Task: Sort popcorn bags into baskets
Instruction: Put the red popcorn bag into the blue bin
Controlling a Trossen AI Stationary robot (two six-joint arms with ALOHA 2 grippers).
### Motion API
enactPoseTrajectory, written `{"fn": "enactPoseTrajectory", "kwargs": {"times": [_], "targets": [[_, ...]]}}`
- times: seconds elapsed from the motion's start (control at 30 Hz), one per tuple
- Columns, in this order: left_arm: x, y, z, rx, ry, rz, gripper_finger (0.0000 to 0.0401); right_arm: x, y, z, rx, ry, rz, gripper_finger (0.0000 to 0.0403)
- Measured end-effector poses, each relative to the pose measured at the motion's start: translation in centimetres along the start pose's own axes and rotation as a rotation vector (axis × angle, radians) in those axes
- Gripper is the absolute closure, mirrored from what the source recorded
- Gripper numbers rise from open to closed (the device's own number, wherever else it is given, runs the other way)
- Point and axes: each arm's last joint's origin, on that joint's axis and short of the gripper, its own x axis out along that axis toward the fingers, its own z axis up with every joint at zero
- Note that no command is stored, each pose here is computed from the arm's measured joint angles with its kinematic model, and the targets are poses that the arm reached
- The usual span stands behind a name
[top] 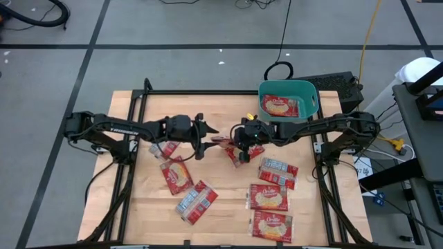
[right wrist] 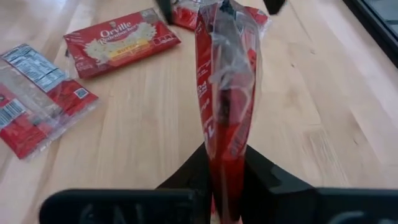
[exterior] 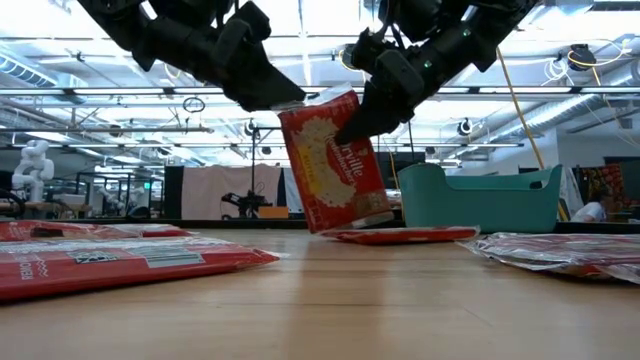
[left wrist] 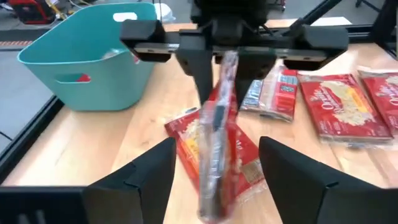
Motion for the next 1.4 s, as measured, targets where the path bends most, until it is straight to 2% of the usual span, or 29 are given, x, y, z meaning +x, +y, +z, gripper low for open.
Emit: {"fn": "enactPoseTrajectory", "kwargs": {"times": [0.17,0.27,0.5,0.63,0.83,0.93,1.07,1.23,1.33,1.4], "targets": [[1.0,0.5,-1.3,0.006,0.061,-0.004,0.0208,0.0,-0.1,0.3,0.001,-0.031,-0.004,0.0368],[1.8,0.5,-1.7,0.008,0.052,-0.005,0.0239,0.0,-0.1,0.3,0.0,-0.035,-0.006,0.0368],[2.3,0.3,-1.6,0.039,0.014,-0.002,0.038,0.0,-0.2,0.4,-0.029,-0.038,-0.035,0.0367],[1.8,0.6,-1.1,0.023,-0.007,0.005,0.0378,-0.3,-0.4,0.6,-0.067,-0.055,-0.048,0.0367],[-0.2,1.1,0.3,0.001,-0.06,-0.053,0.0388,-1.4,-0.6,1.5,-0.077,-0.101,-0.052,0.0367],[-1.2,1.3,-0.1,-0.033,-0.088,-0.065,0.0388,-1.6,-0.6,1.7,-0.071,-0.113,-0.055,0.0357],[-1.7,0.9,-2.2,-0.091,-0.154,-0.076,0.0388,-1.4,-0.7,0.9,-0.047,-0.062,-0.094,0.0311],[-3.1,0.4,-4.7,-0.142,-0.322,-0.079,0.0388,-1.3,-0.5,-0.1,-0.038,-0.052,-0.094,0.0239],[-4.3,0.6,-5.1,-0.142,-0.459,-0.059,0.0388,-1.1,-0.4,-0.8,-0.027,-0.029,-0.093,0.021],[-5.0,0.9,-5.6,-0.162,-0.504,-0.049,0.0388,-1.1,-0.4,-1.2,-0.024,-0.022,-0.093,0.0199]]}}
